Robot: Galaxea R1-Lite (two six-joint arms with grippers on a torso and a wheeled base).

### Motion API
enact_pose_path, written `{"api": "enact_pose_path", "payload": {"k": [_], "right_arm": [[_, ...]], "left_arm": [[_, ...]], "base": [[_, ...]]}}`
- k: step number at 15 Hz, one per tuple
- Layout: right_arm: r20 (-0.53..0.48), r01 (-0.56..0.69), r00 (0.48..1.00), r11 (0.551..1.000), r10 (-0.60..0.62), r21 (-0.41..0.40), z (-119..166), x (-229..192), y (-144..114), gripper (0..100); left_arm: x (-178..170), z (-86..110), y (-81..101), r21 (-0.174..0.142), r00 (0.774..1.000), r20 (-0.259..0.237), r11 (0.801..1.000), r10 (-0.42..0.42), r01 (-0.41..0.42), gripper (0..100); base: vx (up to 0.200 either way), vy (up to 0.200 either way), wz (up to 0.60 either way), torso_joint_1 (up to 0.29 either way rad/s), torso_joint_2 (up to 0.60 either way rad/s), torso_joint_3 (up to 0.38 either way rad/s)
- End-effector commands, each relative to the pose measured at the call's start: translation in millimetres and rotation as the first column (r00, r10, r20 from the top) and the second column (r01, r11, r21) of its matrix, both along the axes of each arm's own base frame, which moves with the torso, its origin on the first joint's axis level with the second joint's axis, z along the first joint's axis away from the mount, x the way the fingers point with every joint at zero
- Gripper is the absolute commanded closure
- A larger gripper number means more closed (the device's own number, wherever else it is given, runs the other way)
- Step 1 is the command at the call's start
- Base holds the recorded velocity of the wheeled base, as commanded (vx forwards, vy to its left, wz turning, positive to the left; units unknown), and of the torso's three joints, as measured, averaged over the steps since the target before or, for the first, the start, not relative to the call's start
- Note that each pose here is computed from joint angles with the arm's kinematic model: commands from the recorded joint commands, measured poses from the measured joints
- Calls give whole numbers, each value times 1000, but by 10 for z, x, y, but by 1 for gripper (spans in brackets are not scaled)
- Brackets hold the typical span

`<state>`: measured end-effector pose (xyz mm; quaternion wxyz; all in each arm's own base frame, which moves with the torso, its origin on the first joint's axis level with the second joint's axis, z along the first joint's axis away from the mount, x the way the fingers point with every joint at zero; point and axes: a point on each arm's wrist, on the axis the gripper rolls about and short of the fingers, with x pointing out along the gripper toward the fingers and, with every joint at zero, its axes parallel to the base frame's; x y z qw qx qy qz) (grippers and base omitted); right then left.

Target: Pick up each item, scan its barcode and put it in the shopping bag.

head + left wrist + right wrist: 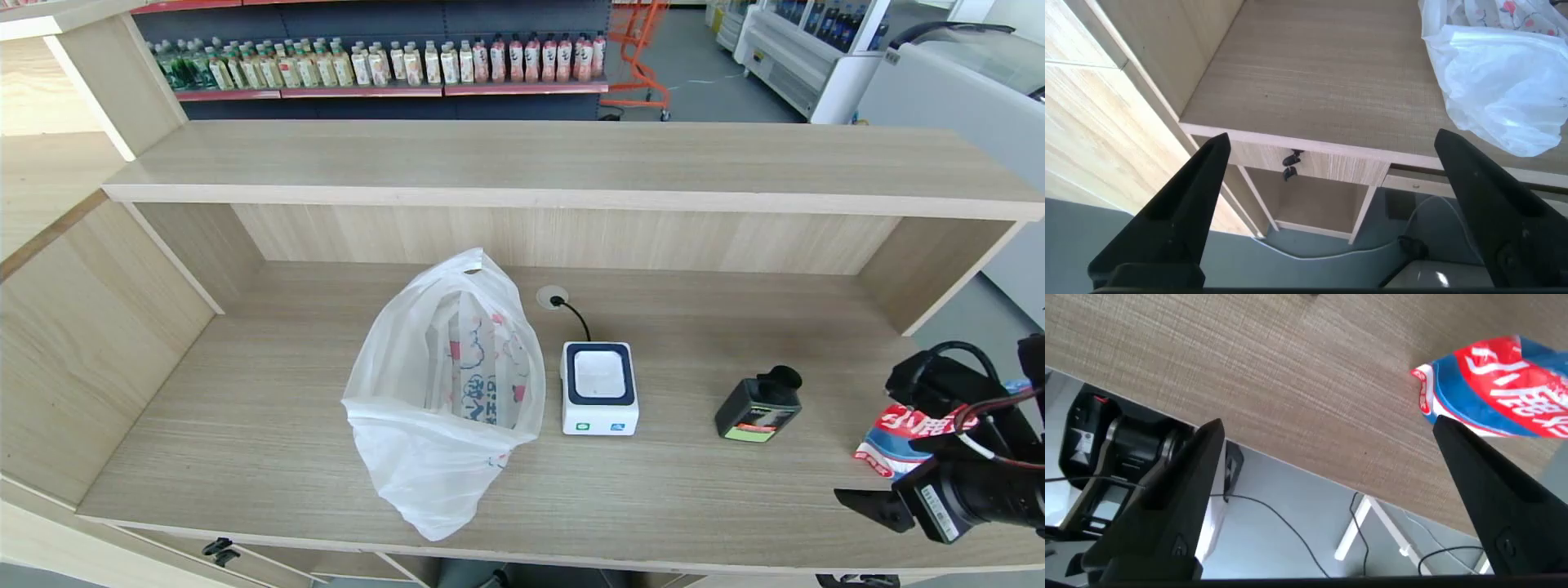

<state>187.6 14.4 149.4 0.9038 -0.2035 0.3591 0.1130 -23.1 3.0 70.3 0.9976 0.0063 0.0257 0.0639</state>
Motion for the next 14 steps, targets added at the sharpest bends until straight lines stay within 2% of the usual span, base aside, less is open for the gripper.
{"api": "enact_pose_path", "payload": {"k": [1,8,14], "right_arm": [[-58,-23,998,1000,23,-9,-177,220,39,0],[29,-123,992,991,124,-56,-378,664,171,0],[59,-188,980,981,190,-45,-418,955,370,0]], "left_arm": [[1,0,0,0,1000,-1,1000,1,-1,0],[0,0,0,0,1000,0,1000,1,-1,0],[0,0,0,0,1000,0,1000,1,-1,0]], "base": [[0,0,0,0,0,0],[0,0,0,0,0,0],[0,0,0,0,0,0]]}}
